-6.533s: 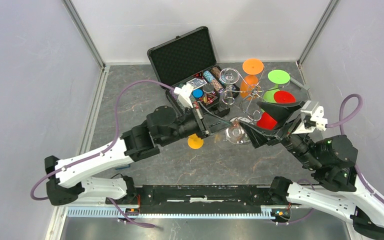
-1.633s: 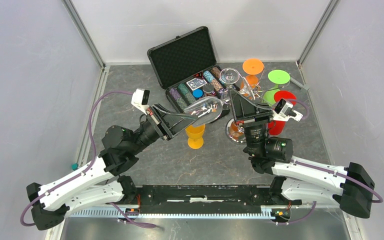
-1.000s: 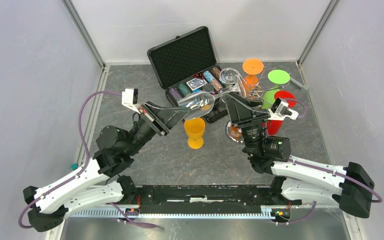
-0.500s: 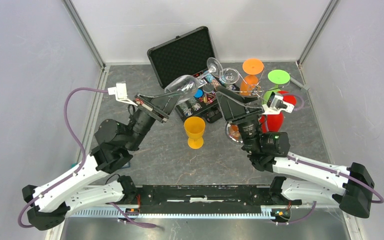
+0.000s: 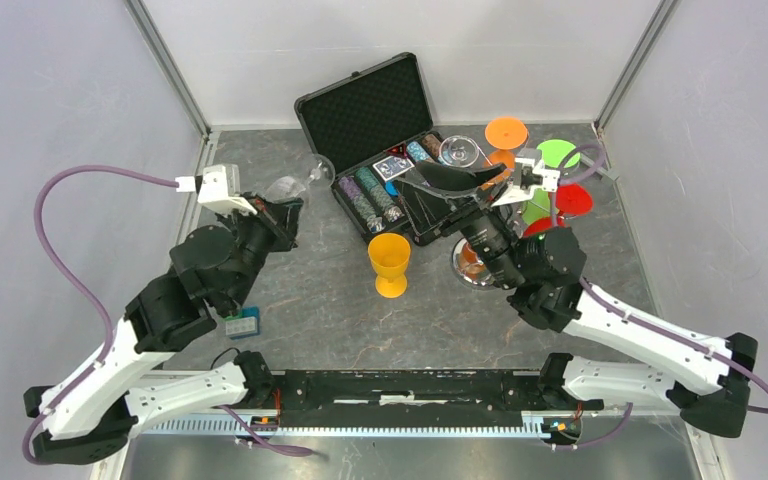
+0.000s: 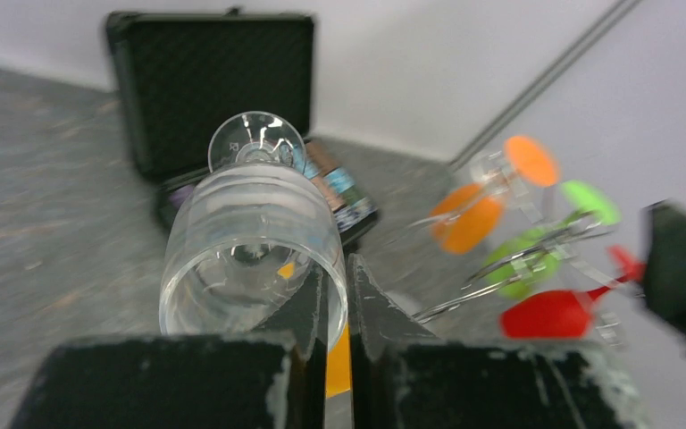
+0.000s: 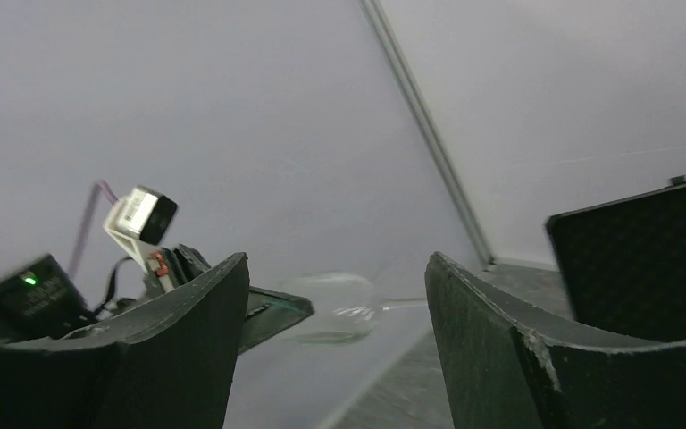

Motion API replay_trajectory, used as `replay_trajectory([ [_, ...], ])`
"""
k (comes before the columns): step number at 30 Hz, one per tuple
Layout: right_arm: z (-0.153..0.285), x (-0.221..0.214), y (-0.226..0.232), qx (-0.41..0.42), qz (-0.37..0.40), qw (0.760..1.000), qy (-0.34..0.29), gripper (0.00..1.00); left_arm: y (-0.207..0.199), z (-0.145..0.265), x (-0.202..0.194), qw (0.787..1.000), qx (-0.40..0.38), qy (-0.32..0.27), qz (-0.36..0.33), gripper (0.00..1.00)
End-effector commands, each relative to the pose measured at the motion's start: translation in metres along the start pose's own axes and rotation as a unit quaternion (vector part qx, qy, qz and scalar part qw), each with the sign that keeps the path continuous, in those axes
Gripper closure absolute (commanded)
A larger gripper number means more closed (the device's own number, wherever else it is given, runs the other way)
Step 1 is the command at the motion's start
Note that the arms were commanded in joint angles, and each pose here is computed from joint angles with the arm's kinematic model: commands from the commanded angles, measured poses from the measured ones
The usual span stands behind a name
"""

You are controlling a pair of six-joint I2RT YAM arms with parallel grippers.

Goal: Take the wine glass off the wine glass rack

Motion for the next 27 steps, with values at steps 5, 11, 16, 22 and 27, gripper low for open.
replay_trajectory([
  [5, 0.012, 0.03, -0.032, -0.051, 0.29, 0.948, 0.122, 0.23, 0.048, 0.024, -0.022, 0.975, 0.119, 0.126, -0.136, 0.98],
  [11, 0.036, 0.046, -0.077, -0.184, 0.415, 0.864, 0.219, 0.22, 0.056, 0.014, -0.064, 0.947, 0.149, 0.213, -0.188, 0.98],
  [16, 0.058, 0.049, -0.104, -0.272, 0.487, 0.781, 0.281, 0.21, 0.057, 0.0, -0.099, 0.927, 0.151, 0.272, -0.21, 0.98],
  [22, 0.082, 0.067, -0.151, -0.409, 0.543, 0.653, 0.334, 0.15, 0.056, -0.016, -0.132, 0.911, 0.128, 0.335, -0.202, 0.98],
  [27, 0.089, 0.083, -0.162, -0.413, 0.516, 0.682, 0.313, 0.15, 0.066, -0.022, -0.155, 0.899, 0.125, 0.371, -0.197, 0.98],
])
Point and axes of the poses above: each gripper's point midway between its finger pads, its own z axis back along the fingers, its own y axis along the line the jaws close on, x = y × z, the point moved 5 cm from there along z, back along the fingers, and after that the axes turned 12 degrees about z, right-handed, at the moved point
